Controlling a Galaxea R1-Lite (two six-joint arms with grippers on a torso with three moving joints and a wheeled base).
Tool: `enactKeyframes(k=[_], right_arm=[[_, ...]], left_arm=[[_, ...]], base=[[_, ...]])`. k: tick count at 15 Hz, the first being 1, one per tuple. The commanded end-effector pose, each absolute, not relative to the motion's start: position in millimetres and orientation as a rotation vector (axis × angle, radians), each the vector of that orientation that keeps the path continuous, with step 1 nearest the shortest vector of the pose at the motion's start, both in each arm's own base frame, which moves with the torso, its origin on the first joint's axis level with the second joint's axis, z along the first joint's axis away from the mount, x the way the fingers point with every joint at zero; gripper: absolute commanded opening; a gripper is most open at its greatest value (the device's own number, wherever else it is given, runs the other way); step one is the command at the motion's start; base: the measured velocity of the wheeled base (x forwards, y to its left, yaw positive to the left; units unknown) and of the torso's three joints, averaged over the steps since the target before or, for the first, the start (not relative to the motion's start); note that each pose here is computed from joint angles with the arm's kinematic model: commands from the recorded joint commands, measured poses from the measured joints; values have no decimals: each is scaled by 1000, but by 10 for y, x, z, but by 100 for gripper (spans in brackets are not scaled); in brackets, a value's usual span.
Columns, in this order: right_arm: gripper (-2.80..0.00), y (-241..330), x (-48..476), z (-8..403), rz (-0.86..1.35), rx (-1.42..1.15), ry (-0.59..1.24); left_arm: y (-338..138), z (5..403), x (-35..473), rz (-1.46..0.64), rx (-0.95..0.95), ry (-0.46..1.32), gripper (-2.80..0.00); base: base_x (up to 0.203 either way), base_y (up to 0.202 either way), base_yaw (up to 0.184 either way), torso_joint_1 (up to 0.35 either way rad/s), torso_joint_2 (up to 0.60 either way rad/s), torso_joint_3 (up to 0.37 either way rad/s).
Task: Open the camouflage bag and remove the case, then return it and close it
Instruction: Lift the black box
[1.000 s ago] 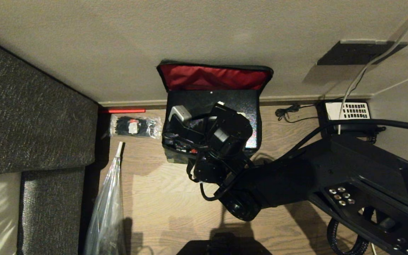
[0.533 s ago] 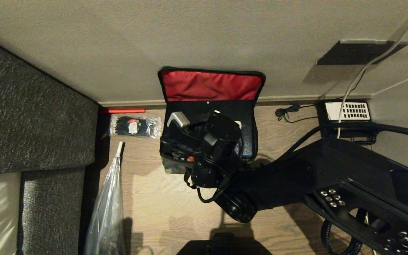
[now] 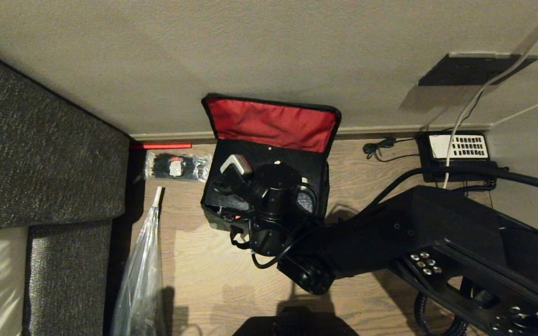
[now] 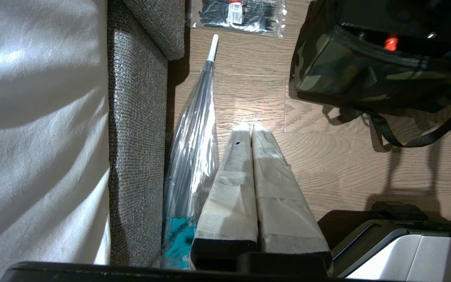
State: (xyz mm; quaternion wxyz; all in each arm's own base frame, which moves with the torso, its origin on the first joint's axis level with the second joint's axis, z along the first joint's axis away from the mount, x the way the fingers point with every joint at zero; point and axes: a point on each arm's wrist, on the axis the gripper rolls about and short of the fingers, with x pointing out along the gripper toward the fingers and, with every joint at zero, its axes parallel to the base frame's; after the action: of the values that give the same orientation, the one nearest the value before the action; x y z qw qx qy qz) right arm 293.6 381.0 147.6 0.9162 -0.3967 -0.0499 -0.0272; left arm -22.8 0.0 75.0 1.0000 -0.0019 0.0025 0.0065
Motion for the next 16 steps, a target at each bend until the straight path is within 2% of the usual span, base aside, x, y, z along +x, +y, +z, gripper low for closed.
enactKeyframes(k=[1,4,10,16], right_arm=[[-280,3819,2936,1452,-47,-786,-91],[-280,3795,2888,1598,-43,-775,-100],[-280,3651,2641,2160,-14,-748,-134],[-280,3676,2650,2132,-9,-748,-128]], left_arm=[[0,741,-227,14,-5,6,-280],[0,741,-227,14,-5,6,-280],[0,741,-227,14,-5,6,-280],[0,741,-227,14,-5,6,-280]], base=[[0,0,0,0,0,0],[0,0,0,0,0,0],[0,0,0,0,0,0],[0,0,0,0,0,0]])
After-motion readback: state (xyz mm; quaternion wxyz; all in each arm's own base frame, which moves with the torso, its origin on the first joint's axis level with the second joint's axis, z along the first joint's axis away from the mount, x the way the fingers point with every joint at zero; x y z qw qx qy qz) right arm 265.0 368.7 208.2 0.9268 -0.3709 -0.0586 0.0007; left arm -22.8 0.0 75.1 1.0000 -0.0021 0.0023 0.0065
